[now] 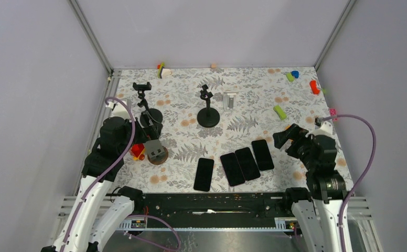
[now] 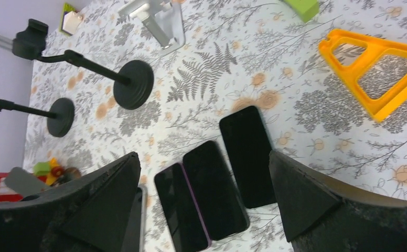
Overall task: Remove the phone from the phone stand
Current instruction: Reset both arms
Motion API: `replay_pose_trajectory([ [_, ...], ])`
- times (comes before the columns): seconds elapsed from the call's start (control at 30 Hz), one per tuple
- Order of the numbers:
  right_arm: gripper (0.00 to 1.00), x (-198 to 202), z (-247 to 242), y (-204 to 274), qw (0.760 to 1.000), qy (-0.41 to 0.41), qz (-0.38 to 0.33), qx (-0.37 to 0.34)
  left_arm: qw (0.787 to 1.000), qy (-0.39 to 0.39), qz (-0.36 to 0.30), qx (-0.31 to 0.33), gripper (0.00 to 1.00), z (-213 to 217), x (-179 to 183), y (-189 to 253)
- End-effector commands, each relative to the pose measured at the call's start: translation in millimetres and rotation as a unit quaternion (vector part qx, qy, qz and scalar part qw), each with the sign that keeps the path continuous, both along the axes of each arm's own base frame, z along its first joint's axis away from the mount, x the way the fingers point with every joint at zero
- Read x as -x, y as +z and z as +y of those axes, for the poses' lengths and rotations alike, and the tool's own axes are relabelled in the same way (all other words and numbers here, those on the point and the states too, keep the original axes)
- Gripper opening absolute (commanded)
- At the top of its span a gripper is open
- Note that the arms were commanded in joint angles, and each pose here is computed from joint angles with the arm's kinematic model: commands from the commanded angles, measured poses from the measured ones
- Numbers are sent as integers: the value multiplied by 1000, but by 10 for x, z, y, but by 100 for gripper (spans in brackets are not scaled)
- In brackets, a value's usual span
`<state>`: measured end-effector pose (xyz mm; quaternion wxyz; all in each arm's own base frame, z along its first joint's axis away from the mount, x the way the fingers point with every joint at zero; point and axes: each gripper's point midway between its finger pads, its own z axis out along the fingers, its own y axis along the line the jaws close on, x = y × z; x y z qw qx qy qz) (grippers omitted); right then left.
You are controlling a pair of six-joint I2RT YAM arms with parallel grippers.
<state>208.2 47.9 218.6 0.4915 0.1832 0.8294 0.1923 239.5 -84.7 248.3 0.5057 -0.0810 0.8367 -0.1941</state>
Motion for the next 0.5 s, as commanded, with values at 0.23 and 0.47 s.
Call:
replay_pose_trajectory([
  [0.23, 98, -29, -291, 192, 978, -68, -193, 38, 998, 5, -64, -30, 99, 107, -25, 1],
  [0.47, 98, -39, -303, 105, 983, -64, -163, 53, 997, 10, -66, -32, 99, 126, -35, -40],
])
